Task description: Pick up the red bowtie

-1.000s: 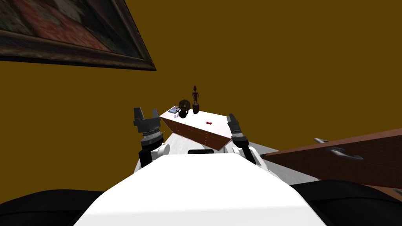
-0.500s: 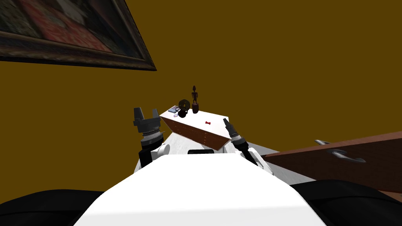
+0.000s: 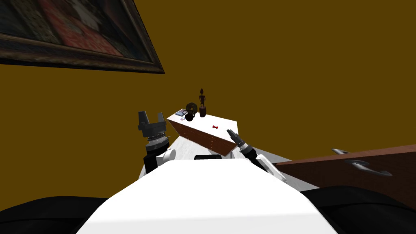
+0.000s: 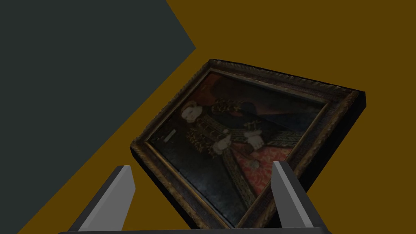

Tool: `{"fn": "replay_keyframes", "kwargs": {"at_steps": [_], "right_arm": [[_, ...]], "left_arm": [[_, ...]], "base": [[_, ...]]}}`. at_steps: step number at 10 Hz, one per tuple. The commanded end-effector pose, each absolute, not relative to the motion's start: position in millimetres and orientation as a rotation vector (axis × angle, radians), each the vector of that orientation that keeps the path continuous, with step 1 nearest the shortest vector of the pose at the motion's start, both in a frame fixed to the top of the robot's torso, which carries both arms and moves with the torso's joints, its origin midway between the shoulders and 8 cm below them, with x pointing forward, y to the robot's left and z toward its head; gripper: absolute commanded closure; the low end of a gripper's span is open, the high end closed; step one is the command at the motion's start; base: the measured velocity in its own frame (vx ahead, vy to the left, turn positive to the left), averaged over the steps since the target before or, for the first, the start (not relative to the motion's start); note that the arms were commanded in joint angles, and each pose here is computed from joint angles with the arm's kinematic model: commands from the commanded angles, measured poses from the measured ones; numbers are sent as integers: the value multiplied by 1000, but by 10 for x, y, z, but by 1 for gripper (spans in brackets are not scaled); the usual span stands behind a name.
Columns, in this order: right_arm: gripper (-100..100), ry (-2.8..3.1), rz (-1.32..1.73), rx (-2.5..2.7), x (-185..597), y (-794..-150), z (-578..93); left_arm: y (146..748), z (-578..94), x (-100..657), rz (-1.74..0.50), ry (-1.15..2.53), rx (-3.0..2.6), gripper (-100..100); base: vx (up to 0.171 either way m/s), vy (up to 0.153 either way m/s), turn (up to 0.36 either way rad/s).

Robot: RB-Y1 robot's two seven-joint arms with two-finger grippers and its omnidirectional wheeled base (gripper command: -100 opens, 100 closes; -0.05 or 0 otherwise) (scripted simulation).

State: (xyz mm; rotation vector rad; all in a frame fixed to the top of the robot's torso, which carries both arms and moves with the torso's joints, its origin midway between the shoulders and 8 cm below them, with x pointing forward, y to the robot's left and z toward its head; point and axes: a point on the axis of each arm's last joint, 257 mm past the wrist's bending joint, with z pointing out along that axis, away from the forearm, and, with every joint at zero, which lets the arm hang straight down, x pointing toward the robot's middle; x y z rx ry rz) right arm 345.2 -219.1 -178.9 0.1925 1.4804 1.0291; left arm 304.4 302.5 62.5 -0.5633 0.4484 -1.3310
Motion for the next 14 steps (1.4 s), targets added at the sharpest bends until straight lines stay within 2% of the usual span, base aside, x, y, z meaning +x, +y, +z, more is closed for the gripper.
{"fn": "replay_keyframes", "kwargs": {"at_steps": [1,9,14], "right_arm": [[-100,1527,1009,149,3414,-2186,-1909],[-100,1847,860,-108,3029,-2407,-2923],[-100,2062,725,-297,2695,-2844,-3553]], "left_arm": [[3025,625,3044,-1331,448,-563,0],[3025,625,3044,-1331,448,-563,0],[3025,624,3044,-1331,448,-563,0]], "base": [[-6,-21,49],[-1,-4,100],[15,19,141]]}}
